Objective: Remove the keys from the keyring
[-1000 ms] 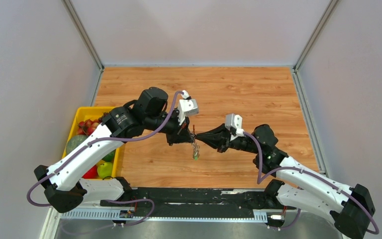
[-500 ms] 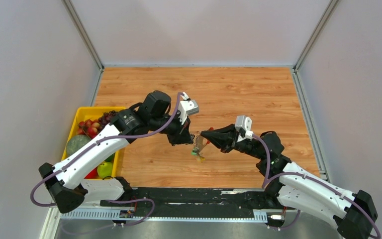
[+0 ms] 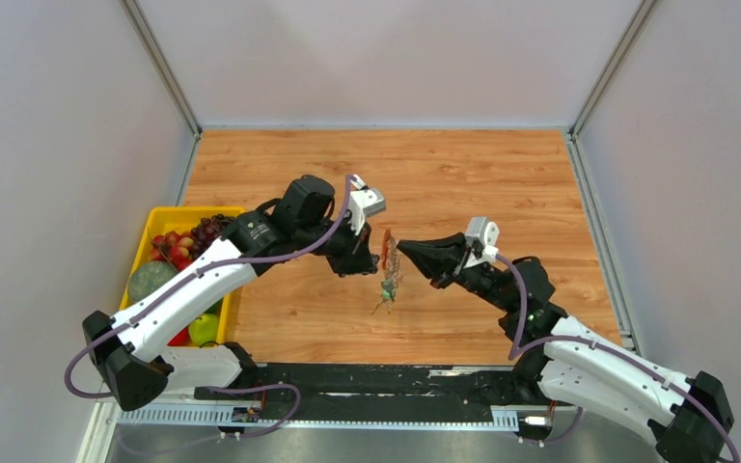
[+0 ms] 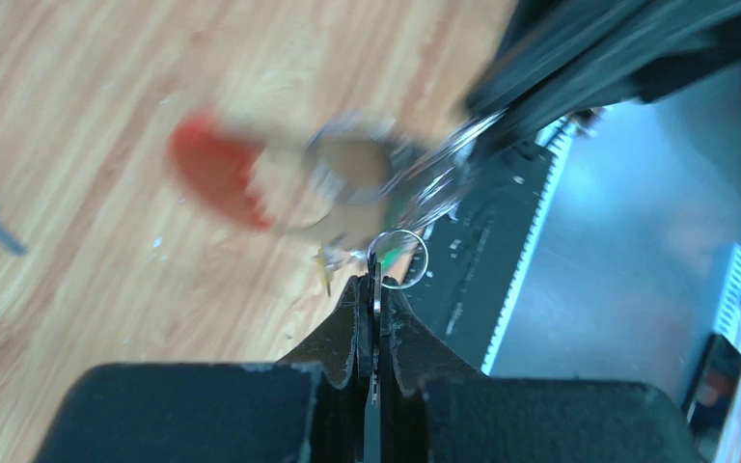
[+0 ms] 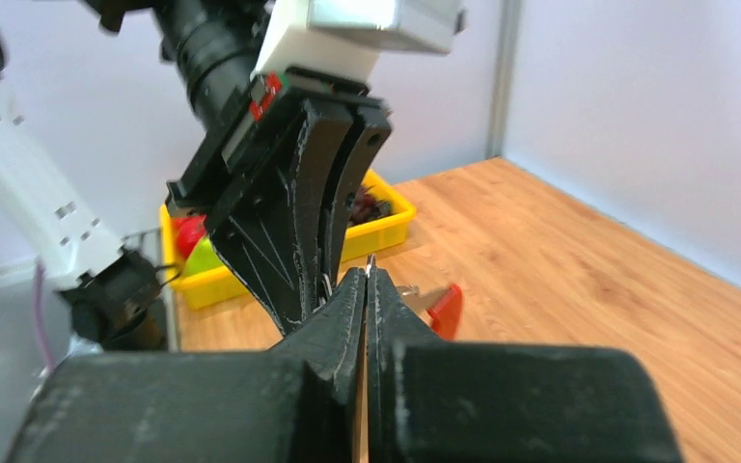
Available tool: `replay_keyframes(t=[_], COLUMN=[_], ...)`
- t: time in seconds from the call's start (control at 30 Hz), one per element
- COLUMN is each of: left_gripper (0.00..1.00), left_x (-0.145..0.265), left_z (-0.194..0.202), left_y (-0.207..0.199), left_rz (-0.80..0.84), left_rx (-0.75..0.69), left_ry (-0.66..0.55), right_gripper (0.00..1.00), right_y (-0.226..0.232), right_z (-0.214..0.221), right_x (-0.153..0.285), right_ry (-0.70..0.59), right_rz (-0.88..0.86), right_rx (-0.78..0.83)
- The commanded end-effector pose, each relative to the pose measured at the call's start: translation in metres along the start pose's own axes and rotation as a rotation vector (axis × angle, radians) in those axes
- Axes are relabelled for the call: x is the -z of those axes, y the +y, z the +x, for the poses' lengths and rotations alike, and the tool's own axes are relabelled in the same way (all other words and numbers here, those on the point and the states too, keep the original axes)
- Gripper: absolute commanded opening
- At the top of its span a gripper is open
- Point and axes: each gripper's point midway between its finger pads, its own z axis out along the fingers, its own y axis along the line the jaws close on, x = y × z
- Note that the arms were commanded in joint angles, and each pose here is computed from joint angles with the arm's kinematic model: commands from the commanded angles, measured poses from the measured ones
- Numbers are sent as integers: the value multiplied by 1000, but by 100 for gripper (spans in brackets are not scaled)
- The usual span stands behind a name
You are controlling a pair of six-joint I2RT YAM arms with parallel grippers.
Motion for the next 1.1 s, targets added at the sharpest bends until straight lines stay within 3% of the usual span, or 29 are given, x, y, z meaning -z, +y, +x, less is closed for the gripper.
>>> replay_keyframes(t=[0.0, 0.3, 0.53, 0.73, 0.93, 1.0, 1.07], left_gripper=[0, 1, 1, 7, 25, 41, 81], left_x=[4, -1, -37, -67, -70, -68, -61], left_z=[-5, 1, -6, 18, 33, 33, 29], left_y=[52, 135, 218, 288, 316, 314, 308], left_rz=[-193, -432, -571, -650, -707, -704, -703], left_rx=[121, 220, 313, 427, 465, 456, 435], left_ry=[-58, -137, -222, -162, -153, -162, -195], right_gripper=[0, 0, 0, 0, 0, 0, 0], right_y=[-40, -85, -88, -92, -99, -100, -102], right_z=[-34, -34, -34, -32, -11, -2, 12], right_x=[18, 51, 57, 60, 47, 40, 33], right_ry=[-134, -149, -139, -106, -2, 36, 91], right_rz=[263, 560, 585, 611, 625, 614, 612], right_rx=[23, 17, 30, 49, 43, 38, 31])
